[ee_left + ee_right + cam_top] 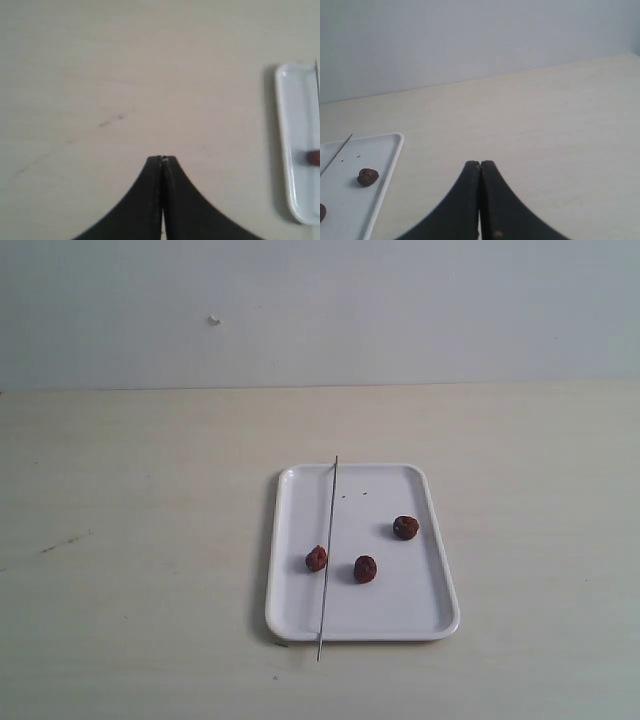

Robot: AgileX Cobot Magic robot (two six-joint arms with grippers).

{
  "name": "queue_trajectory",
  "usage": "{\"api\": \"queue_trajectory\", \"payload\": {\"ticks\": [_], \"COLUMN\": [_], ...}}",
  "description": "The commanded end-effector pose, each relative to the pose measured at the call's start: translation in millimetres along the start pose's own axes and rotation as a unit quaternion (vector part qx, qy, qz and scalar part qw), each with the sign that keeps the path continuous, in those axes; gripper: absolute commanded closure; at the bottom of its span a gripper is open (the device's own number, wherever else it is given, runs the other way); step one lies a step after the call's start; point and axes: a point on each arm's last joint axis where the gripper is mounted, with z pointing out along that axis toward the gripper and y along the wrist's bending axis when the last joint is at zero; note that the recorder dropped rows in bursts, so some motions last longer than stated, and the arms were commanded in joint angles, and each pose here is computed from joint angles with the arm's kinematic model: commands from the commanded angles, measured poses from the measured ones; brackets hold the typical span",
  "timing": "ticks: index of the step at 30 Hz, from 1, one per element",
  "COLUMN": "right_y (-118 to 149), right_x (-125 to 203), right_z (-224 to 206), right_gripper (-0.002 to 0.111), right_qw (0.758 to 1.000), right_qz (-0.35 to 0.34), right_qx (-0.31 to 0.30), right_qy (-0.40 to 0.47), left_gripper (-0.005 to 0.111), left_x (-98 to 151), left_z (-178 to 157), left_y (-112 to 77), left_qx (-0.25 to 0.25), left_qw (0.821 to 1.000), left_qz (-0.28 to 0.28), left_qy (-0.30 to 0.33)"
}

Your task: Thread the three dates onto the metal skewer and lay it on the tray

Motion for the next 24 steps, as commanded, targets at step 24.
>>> {"api": "queue_trajectory", "payload": {"ticks": [24], "right_y": [0], "right_x": [1], "right_z": [0], "right_gripper": [0.108], "right_qw": [1.000], "right_qz": [-0.002], "right_qx": [-0.001], "right_qy": [-0.004], "left_gripper": [0.097], "left_x": [66], "left_z": [165], "left_y": [-238.3], "left_qx": [0.069], "left_qw": [0.933], "left_qz": [0.244], "left_qy": [0.255]}}
